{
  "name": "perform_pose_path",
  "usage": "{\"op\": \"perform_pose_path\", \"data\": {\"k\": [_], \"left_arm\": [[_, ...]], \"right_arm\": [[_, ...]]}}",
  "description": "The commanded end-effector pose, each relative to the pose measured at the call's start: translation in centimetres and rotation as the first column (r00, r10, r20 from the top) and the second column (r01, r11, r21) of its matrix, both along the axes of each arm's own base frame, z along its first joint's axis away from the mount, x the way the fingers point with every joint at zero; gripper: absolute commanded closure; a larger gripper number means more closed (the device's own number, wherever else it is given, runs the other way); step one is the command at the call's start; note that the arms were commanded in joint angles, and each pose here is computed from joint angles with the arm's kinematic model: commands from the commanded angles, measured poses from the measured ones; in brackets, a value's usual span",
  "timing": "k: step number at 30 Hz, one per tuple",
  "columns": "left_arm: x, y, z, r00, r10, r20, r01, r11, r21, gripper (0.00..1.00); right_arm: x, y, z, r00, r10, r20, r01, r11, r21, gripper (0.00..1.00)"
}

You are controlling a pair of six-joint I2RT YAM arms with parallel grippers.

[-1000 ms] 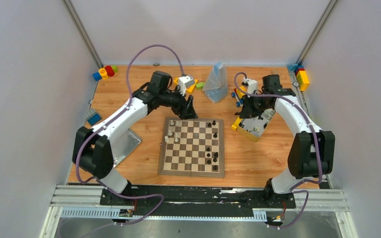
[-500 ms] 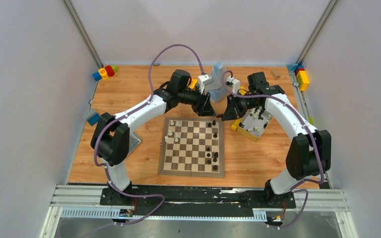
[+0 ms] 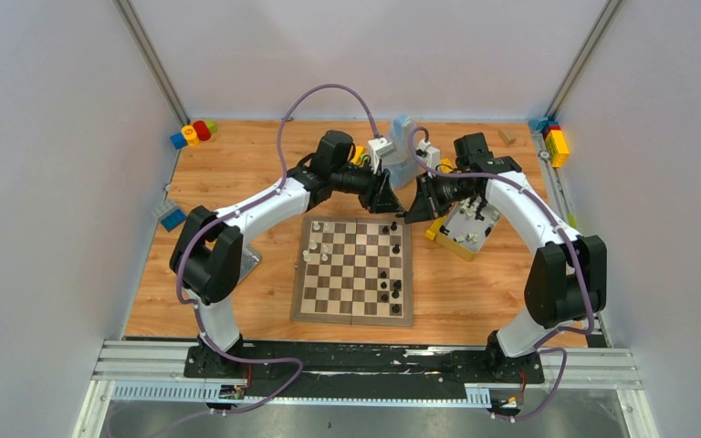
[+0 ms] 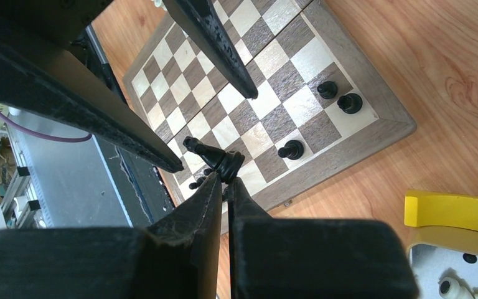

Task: Set up the chess pieces on the board
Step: Place the chess piece on the chessboard.

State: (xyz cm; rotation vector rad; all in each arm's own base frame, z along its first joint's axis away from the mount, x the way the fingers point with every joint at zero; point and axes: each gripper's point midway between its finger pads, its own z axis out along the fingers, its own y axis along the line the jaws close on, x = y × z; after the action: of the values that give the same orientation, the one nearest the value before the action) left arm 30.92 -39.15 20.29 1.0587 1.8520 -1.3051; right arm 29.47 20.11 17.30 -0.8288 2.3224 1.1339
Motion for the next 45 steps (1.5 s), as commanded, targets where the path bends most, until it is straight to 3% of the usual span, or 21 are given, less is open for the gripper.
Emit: {"op": "perform_pose_path", "data": {"k": [1, 7, 26, 34, 39, 45], "left_arm": [[-0.7, -0.4, 1.0, 0.999, -0.011, 0.048, 0.012, 1.0, -0.017, 0.44], [-0.9, -0.6, 0.8, 0.998, -0.007, 0.058, 0.007, 1.0, 0.0, 0.45], [-1.2, -0.4, 0.2, 0.997, -0.013, 0.076, 0.01, 0.999, 0.035, 0.63], [-1.6, -0.8, 0.3, 0.997, -0.027, 0.071, 0.025, 0.999, 0.037, 0.81], [-1.6, -0.8, 0.7, 0.997, -0.02, 0.07, 0.018, 0.999, 0.036, 0.97], [-1.1, 0.1, 1.3, 0.991, 0.003, 0.137, -0.014, 0.997, 0.077, 1.0]], "right_arm": [[0.9, 0.6, 1.5, 0.999, -0.001, 0.039, -0.001, 0.999, 0.034, 1.0], [1.0, 0.5, 1.5, 0.999, -0.009, 0.037, 0.008, 1.0, 0.029, 1.0], [1.2, 0.3, 1.1, 0.999, -0.023, 0.039, 0.022, 1.0, 0.008, 1.0], [1.3, 0.3, 1.1, 0.999, -0.029, 0.036, 0.028, 1.0, 0.007, 0.99], [1.1, 0.3, 1.0, 0.999, -0.031, 0.037, 0.031, 1.0, 0.006, 0.9], [1.4, -0.9, 1.1, 0.995, -0.065, 0.081, 0.068, 0.997, -0.034, 0.59]]}}
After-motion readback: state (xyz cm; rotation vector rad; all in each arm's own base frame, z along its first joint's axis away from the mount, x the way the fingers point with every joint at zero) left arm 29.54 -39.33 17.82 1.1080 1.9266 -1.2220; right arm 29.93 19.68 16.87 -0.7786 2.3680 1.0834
